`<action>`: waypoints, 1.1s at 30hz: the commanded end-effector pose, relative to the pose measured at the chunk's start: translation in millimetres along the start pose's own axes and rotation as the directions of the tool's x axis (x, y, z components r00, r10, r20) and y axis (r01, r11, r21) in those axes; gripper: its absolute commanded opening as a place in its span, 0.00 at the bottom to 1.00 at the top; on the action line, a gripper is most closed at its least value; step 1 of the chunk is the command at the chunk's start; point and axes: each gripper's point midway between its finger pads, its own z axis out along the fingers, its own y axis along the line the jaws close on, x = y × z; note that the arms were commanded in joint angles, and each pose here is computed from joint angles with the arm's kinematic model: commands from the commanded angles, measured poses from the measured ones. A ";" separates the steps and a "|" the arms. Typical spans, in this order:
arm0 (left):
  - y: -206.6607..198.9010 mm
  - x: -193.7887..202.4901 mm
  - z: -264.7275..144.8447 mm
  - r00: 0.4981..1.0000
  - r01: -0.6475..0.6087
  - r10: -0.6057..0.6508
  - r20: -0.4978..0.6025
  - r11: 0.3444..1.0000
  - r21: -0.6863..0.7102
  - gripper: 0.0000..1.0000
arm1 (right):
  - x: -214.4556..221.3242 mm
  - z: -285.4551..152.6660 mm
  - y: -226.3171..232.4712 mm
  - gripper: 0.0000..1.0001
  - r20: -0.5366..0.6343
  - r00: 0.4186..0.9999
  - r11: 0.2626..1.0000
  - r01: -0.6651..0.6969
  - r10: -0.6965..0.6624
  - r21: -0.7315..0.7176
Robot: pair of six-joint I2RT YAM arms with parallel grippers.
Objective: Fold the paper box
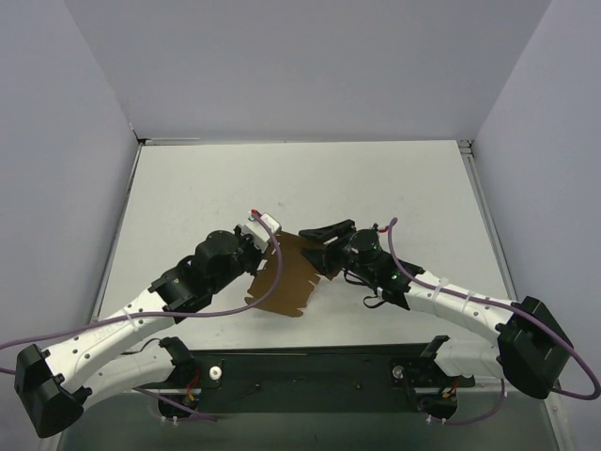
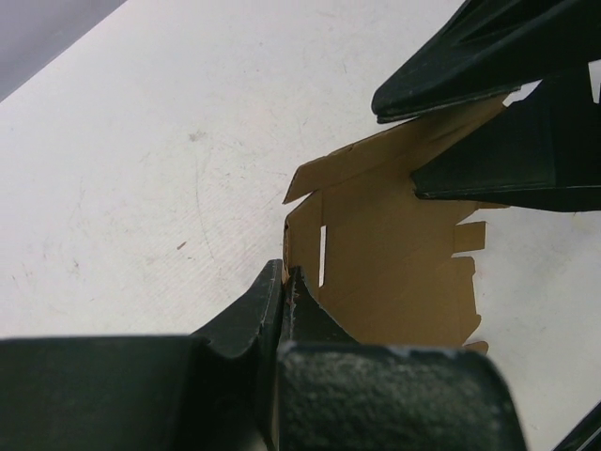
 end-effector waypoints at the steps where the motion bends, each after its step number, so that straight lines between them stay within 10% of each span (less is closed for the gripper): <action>1: 0.8 -20.4 -3.3 0.996 -0.009 0.010 0.089 1.000 -0.012 0.00 | -7.7 1.3 -7.0 0.47 0.028 1.000 1.000 -0.009 0.009 0.011; 14: -8.4 -4.6 12.6 0.999 0.031 -0.031 0.023 0.999 0.020 0.00 | -19.2 6.1 -13.7 0.00 0.091 0.993 0.997 0.075 -0.077 0.024; 21: -2.7 19.4 31.7 0.992 0.077 -0.078 -0.100 0.997 -0.008 0.02 | -32.7 14.0 -25.5 0.00 0.174 0.976 0.991 0.122 -0.130 0.053; 27: 6.5 28.3 39.1 0.967 0.174 -0.185 -0.177 0.982 -0.076 0.68 | -45.4 24.0 -26.2 0.00 0.260 0.954 0.988 0.140 -0.152 0.064; 33: 12.5 24.8 35.2 0.911 0.367 -0.386 -0.146 0.920 -0.139 0.74 | -46.0 32.8 -29.7 0.00 0.289 0.931 0.975 0.217 -0.222 0.050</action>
